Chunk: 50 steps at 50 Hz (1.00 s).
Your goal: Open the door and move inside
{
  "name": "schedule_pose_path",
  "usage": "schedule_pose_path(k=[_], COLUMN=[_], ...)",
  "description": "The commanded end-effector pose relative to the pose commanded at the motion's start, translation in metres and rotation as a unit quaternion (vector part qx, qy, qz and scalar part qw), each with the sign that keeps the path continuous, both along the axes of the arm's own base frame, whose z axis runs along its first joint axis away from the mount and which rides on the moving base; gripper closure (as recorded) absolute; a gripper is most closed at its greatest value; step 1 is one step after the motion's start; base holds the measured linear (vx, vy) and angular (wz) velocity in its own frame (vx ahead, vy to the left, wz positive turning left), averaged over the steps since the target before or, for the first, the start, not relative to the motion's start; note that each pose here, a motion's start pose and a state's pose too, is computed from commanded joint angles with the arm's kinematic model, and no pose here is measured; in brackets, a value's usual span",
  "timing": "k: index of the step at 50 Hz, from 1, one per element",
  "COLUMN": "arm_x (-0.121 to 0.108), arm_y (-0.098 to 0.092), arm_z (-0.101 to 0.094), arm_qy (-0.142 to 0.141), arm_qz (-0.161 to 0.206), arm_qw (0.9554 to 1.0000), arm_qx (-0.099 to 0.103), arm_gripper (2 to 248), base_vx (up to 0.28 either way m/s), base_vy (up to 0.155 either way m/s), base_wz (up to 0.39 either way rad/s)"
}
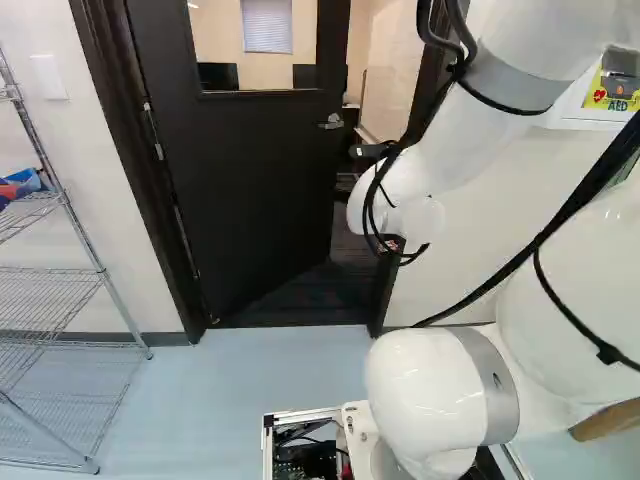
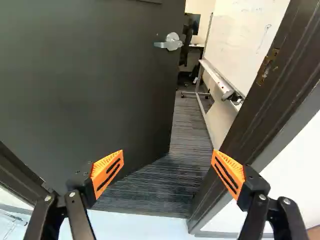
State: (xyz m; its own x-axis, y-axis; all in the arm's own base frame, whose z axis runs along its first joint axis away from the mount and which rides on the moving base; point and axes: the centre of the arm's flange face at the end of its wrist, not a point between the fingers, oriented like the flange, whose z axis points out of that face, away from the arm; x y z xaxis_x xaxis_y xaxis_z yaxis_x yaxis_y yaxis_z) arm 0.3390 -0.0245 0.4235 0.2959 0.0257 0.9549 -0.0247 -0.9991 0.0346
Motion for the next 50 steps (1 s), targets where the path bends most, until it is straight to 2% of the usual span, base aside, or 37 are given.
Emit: schedule_pose_path(k=[25,50], arm_x=[0.0000,0.0000], arm_y=[0.0000,0.0000], arm_z=[0.0000,0.0000], arm_qy=[0.000,0.000], arm_qz=[0.000,0.000], arm_qw=[1.0000,1.0000], arm_qx=[0.000,0.000], arm_gripper=[3,3], base_vx=[0.026,0.058], base_vy=[0.008,0.033], base_wz=[-0.001,0.032])
